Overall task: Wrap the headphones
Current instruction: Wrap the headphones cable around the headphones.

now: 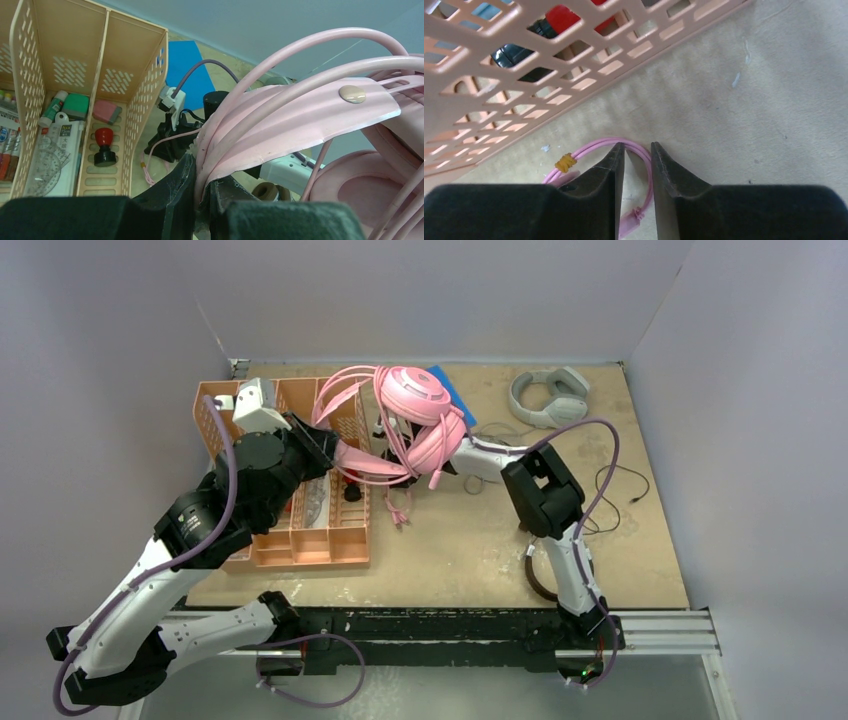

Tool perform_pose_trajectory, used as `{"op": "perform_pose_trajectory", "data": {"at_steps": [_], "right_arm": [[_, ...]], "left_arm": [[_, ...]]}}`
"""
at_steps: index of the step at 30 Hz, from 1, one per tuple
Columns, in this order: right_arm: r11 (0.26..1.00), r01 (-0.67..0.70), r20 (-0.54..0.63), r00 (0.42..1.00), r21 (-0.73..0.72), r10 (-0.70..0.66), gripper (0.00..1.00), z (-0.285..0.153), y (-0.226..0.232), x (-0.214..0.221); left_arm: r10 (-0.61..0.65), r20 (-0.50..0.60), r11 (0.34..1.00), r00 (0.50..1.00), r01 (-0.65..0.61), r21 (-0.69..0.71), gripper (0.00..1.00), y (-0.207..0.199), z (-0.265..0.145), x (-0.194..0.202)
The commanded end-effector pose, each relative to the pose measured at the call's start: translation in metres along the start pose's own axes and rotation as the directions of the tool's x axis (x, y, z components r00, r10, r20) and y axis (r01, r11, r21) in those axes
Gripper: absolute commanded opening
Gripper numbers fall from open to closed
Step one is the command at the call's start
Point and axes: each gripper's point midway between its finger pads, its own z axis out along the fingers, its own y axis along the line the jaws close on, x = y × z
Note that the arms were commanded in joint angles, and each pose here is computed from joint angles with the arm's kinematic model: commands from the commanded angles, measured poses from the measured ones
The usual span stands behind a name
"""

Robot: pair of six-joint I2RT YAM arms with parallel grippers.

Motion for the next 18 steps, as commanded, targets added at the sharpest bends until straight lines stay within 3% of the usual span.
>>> {"op": "perform_pose_trajectory", "data": {"at_steps": [1, 4, 8, 11, 18], "right_arm": [[0.983, 0.046, -0.150, 0.988, 0.175, -0.020, 0.27, 0.008, -0.017, 0.047], [0.966, 0.074, -0.167, 0.985, 0.246, -0.033, 0.23, 0.005, -0.025, 0.053], [0.918, 0.084, -0.197, 0.980, 0.387, -0.006, 0.00, -0.003, -0.039, 0.055], [0.876, 0.046, -0.160, 0.987, 0.480, 0.036, 0.00, -0.017, -0.046, 0.050], [0.833, -0.190, 0.090, 0.982, 0.519, 0.168, 0.00, -0.054, -0.042, 0.011]], "left_arm": [[-0.181, 0.128, 0.976, 0.975, 0.162, 0.142, 0.00, -0.034, -0.015, -0.053], [-0.183, 0.135, 0.976, 0.974, 0.165, 0.139, 0.00, -0.032, -0.018, -0.056], [-0.189, 0.153, 0.977, 0.970, 0.170, 0.131, 0.00, -0.028, -0.022, -0.062], [-0.193, 0.167, 0.977, 0.967, 0.174, 0.121, 0.00, -0.025, -0.024, -0.065], [-0.218, 0.214, 0.976, 0.952, 0.208, 0.068, 0.00, -0.008, -0.027, -0.071]]}}
